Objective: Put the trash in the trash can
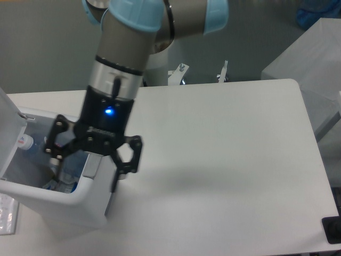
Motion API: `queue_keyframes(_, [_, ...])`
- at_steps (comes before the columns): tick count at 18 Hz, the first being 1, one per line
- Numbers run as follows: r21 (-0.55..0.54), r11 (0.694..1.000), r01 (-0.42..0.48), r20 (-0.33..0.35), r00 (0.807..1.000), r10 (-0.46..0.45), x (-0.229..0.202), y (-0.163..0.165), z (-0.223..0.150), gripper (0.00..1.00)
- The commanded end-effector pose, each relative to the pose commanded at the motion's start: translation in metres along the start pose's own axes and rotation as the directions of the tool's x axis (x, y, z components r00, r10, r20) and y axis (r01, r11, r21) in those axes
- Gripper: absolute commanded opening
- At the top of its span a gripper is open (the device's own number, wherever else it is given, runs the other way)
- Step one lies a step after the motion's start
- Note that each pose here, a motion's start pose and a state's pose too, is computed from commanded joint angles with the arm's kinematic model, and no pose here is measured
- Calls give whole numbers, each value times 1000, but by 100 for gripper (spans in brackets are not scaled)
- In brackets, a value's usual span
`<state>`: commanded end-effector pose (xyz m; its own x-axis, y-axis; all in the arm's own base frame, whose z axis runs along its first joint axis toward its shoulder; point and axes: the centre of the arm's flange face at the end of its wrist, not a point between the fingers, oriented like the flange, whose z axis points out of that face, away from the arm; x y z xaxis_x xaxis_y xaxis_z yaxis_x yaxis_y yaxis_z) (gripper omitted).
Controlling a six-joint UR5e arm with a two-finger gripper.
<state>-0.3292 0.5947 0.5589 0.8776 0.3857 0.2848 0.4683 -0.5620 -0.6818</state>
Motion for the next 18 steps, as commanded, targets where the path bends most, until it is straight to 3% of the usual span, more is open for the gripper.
queue_keyframes(2, [-14, 1000, -12, 19, 1000, 12, -25, 3, 8, 100])
queue_keyframes(4, [-38, 996, -83, 40, 996, 85, -61, 6, 21, 100])
queue_keyframes(7, [-84, 975, -207, 87, 973, 214, -105, 8, 41, 100])
queue_keyframes(9, [-177, 929, -326, 153, 923, 353, -131, 16, 64, 100])
queue_keyframes(11, [-264, 864, -429, 164, 863, 478, -158, 27, 79, 100])
queue_keyframes(12, [-292, 844, -450, 157, 848, 506, -174, 32, 85, 100])
queue_keyframes(15, [-374, 812, -447, 125, 843, 522, -240, 57, 81, 100])
queue_keyframes(18, [-449, 728, -518, 38, 803, 595, -253, 71, 89, 100])
